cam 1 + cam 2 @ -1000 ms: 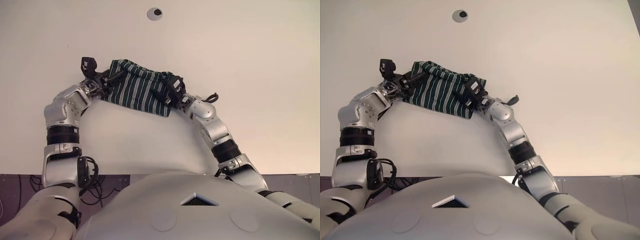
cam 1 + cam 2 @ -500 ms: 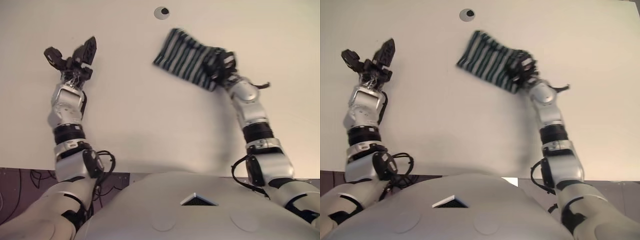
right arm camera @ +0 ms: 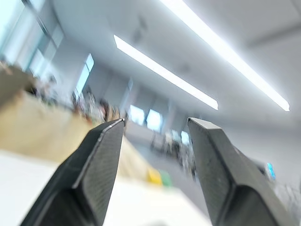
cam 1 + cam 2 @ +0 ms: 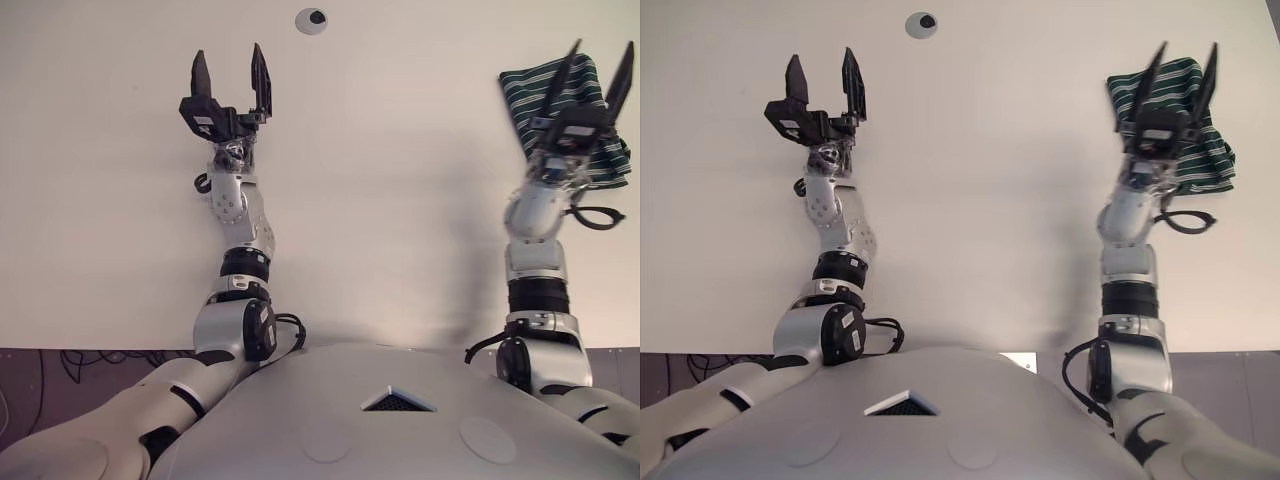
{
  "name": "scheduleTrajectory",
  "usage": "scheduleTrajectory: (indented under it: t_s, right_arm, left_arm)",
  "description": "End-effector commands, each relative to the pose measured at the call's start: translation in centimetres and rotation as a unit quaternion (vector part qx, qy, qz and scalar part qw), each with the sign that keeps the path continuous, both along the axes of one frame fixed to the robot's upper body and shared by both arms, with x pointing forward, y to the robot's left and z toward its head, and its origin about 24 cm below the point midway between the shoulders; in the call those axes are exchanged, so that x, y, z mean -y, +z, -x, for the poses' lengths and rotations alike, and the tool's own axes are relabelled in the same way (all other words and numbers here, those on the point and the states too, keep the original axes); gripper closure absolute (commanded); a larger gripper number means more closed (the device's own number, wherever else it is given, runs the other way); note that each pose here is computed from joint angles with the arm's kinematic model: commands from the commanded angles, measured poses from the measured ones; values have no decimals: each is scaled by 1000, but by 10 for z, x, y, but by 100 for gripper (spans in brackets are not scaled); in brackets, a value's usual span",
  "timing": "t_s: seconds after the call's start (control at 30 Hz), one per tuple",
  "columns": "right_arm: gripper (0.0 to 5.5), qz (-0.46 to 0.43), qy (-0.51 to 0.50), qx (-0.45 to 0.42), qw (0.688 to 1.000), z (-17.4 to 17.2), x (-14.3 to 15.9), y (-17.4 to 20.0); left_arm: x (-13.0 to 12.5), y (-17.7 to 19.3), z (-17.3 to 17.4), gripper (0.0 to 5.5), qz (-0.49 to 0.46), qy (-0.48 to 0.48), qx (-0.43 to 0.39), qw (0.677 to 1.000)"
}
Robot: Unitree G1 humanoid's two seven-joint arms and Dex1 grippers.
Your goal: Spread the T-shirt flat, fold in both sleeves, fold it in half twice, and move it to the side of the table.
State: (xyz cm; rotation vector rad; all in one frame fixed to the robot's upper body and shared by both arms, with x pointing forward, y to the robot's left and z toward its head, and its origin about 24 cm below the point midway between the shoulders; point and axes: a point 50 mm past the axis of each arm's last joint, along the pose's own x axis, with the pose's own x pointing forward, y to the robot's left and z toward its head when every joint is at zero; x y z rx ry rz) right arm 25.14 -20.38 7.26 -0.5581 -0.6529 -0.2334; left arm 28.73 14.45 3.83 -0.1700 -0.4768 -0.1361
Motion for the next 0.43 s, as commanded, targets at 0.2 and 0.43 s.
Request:
scheduleTrajectory:
  t_s: [0.2, 0.43]
  right_arm:
    - [303, -10, 42, -2, 999, 34, -41, -46]
    - [303, -15, 45, -2, 999, 37, -46, -51]
  left_arm:
    - [10, -10, 12, 108, -159, -79, 50, 983]
    - [-1, -14, 14, 108, -168, -50, 43, 984]
